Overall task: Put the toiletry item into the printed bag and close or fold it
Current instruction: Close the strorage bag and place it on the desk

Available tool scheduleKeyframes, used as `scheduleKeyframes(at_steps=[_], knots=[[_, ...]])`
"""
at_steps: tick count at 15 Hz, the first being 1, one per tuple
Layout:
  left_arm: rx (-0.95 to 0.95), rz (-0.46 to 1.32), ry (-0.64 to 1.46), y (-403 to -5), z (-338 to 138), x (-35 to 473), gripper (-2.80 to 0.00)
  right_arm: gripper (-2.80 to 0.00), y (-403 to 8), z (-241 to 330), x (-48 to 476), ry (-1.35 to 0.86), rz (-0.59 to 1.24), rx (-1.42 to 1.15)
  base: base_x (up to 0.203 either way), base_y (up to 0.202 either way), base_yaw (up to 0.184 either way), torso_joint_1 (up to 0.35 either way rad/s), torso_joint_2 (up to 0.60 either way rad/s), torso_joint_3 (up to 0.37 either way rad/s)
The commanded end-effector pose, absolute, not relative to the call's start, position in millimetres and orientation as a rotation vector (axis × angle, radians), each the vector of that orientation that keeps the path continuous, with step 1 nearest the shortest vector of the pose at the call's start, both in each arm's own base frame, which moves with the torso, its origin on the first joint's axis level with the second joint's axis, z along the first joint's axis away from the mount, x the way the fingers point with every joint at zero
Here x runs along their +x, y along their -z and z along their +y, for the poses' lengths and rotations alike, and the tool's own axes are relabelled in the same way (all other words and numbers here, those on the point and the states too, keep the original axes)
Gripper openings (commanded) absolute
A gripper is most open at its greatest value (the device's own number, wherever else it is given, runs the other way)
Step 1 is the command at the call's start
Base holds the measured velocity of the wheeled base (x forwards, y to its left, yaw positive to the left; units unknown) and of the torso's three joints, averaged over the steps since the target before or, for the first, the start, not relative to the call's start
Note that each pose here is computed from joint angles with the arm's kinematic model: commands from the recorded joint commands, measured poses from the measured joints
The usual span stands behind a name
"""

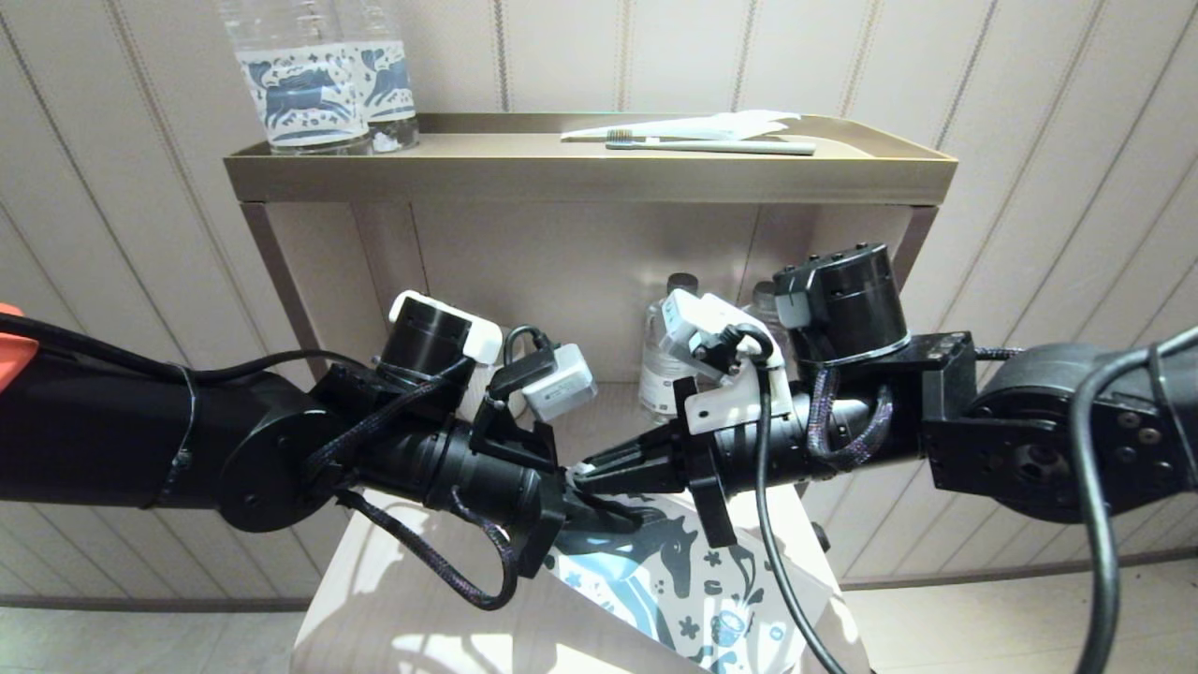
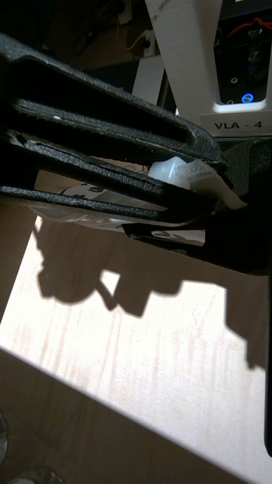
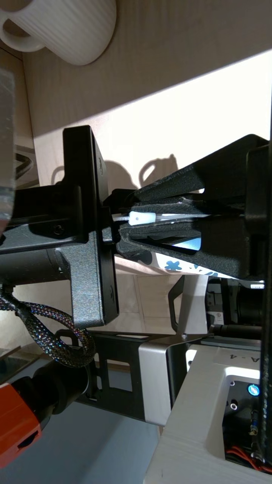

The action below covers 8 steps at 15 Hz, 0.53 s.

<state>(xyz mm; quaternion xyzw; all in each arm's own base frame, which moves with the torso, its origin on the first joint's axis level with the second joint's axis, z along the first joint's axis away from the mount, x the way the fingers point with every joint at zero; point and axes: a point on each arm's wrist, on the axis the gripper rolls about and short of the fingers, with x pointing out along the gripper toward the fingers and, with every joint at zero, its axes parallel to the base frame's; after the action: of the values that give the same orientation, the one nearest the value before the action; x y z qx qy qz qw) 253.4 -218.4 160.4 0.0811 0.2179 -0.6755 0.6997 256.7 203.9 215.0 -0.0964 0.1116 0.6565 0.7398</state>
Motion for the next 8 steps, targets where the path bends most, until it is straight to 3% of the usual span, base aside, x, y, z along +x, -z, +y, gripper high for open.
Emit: scheduleKeyframes(at_steps=[1, 8], knots=[[0.18, 0.478, 1.51, -162.1, -217.8, 252.6, -2.8, -2.8, -214.5, 198.2, 258.9, -1.426, 0.25, -0.209, 0.0, 0.0, 0.0, 0.0, 0.0, 0.0], [0.182, 0.465, 1.51, -165.8, -216.5, 250.9, -2.8, -2.8, -213.8, 173.8, 250.8, -1.377, 0.268, -0.2, 0.0, 0.0, 0.0, 0.0, 0.0, 0.0]])
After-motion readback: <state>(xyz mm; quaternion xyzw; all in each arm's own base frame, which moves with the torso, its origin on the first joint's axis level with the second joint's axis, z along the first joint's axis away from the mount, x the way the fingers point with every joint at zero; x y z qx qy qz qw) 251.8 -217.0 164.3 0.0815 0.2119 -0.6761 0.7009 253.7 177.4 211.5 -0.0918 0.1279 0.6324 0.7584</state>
